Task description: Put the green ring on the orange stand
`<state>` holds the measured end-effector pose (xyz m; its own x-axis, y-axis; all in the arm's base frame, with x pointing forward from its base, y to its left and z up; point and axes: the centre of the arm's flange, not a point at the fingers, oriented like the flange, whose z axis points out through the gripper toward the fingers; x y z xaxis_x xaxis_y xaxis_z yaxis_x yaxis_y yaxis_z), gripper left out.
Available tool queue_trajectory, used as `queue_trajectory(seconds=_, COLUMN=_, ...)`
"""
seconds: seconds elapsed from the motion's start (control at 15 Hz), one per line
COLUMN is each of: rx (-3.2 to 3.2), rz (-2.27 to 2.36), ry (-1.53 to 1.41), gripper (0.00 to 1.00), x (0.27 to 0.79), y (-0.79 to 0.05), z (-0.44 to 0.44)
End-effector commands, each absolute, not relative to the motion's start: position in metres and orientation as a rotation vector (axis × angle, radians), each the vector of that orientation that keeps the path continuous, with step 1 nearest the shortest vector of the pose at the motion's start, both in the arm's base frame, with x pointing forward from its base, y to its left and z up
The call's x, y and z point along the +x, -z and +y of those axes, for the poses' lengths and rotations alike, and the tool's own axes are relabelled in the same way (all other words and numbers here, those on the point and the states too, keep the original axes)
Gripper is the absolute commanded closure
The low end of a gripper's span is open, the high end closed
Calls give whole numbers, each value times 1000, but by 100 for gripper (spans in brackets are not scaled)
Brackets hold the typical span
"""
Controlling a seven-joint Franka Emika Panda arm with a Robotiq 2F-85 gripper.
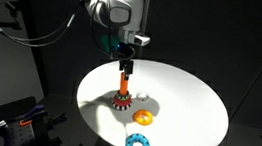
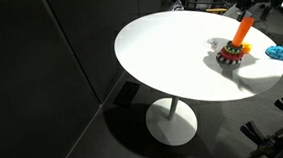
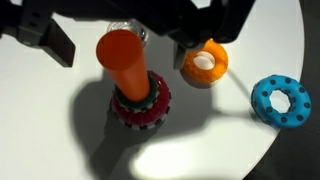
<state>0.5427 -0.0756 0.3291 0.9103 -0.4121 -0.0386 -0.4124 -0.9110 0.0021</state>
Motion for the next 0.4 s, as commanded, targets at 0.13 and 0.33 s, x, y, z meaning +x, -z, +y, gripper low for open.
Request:
queue_trajectory(seconds=0.13, rx=-3060, rz=623, ry=-163, gripper=0, x=540, y=-340, z=-80)
queue_trajectory(seconds=0.33, rx=-3068, rz=640, ry=-150, gripper=0, x=538, y=-329, z=-76)
